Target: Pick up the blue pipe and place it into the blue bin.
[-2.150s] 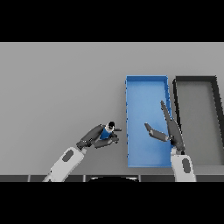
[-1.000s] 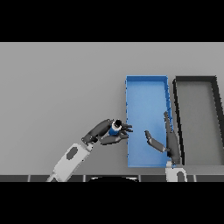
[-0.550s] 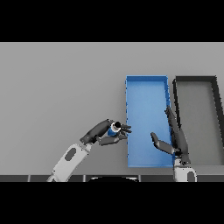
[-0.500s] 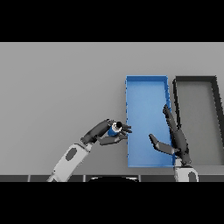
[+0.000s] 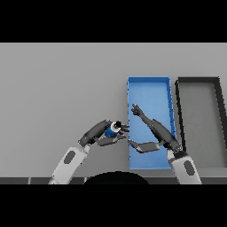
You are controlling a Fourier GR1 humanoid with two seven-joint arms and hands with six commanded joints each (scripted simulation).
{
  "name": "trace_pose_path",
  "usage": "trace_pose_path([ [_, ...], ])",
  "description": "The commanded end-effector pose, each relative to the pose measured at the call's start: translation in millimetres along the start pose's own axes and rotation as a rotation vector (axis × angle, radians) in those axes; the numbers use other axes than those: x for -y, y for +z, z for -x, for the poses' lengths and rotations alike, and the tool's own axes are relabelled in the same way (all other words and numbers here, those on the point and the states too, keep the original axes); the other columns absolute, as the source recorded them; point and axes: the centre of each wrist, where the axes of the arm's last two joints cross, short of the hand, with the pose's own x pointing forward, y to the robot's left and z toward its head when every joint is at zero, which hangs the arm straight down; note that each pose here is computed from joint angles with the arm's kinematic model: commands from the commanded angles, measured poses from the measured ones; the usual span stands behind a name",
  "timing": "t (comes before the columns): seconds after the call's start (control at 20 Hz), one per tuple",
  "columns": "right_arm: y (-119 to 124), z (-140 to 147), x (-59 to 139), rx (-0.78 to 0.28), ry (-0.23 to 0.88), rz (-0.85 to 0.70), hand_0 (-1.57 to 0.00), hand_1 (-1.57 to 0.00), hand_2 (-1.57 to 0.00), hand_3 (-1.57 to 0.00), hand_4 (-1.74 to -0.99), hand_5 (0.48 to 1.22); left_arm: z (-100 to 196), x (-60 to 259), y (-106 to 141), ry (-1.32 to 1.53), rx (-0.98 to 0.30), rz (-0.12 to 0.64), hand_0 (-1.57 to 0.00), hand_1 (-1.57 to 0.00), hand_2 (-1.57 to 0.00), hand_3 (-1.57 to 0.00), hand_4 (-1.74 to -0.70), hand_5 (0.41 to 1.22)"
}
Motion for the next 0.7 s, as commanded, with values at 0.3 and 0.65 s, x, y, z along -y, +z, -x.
trace_pose_path([
  [0.3, -36.7, -27.4, -10.9, 0.076, -0.012, -0.181, 0.00, 0.00, 0.00, 0.00, -1.209, 0.517, 0.8, -3.0, 0.4, 0.012, 0.003, 0.008, -1.57, -1.57, -1.57, -1.57, -1.47, 1.221],
  [0.65, -75.6, -39.2, -25.6, 0.084, -0.016, -0.295, 0.00, -0.01, -0.02, 0.00, -1.214, 0.511, 6.0, -2.4, 0.7, 0.054, 0.009, 0.047, -1.57, -1.57, -1.57, -1.57, -1.45, 1.221],
])
